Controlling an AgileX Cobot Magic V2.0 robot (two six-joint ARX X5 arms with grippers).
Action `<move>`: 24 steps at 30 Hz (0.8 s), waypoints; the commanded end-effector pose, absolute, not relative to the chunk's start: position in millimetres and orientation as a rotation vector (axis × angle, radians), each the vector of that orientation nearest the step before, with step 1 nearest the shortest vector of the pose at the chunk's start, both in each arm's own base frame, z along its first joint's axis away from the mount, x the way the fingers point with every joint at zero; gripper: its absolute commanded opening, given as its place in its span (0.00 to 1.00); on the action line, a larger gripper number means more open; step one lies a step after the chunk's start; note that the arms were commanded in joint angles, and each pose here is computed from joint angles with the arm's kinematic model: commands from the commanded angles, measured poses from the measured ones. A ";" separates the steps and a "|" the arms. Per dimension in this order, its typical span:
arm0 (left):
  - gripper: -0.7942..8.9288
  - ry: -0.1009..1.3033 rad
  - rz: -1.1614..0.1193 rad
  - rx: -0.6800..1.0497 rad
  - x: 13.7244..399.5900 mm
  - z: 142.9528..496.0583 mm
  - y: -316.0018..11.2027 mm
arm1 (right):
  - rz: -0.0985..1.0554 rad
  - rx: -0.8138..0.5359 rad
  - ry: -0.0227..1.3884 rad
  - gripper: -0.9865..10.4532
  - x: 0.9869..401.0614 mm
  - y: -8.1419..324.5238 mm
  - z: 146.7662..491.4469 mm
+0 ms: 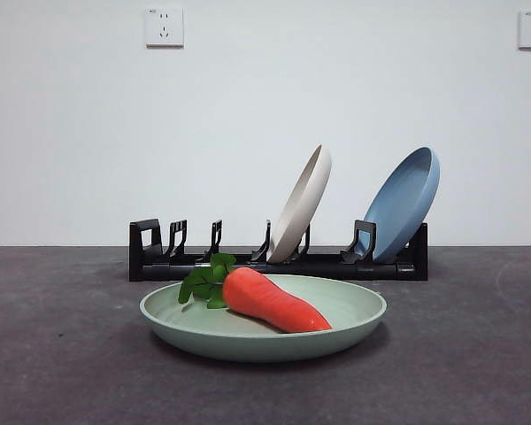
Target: Take the green plate from the plate rack,put the plate on the table,take the carrot from the table,put the carrot in the plate
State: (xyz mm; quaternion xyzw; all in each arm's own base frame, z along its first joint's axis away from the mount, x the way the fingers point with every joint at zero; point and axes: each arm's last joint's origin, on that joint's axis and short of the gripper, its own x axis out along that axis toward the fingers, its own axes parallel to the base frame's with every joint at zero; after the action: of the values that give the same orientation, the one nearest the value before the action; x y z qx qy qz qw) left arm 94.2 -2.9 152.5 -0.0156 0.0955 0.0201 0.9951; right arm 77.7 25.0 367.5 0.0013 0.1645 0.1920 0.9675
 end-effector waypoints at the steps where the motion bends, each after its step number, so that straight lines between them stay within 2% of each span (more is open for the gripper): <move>1: 0.08 0.199 0.047 -0.037 94.6 148.9 -2.5 | 0.304 -0.004 0.267 0.09 78.5 17.7 352.1; 6: 0.08 0.199 0.047 -0.037 94.6 148.9 -2.5 | 0.239 0.016 0.080 0.09 78.8 12.4 307.3; 10: 0.08 0.199 0.047 -0.037 94.6 148.9 -2.5 | 0.231 0.036 0.007 0.09 86.1 12.8 256.4; 17: 0.08 0.199 0.047 -0.037 94.6 148.9 -2.5 | 0.224 0.056 0.059 0.09 92.3 13.3 191.1; 24: 0.08 0.199 0.047 -0.037 94.6 148.9 -2.5 | 0.222 0.104 0.098 0.09 94.0 13.5 164.2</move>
State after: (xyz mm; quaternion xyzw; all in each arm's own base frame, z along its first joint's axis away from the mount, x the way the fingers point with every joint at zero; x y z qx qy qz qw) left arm 94.2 -2.9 152.5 -0.0156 0.0955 0.0201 0.9951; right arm 93.4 13.5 166.7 0.0414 0.0489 0.1133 0.9915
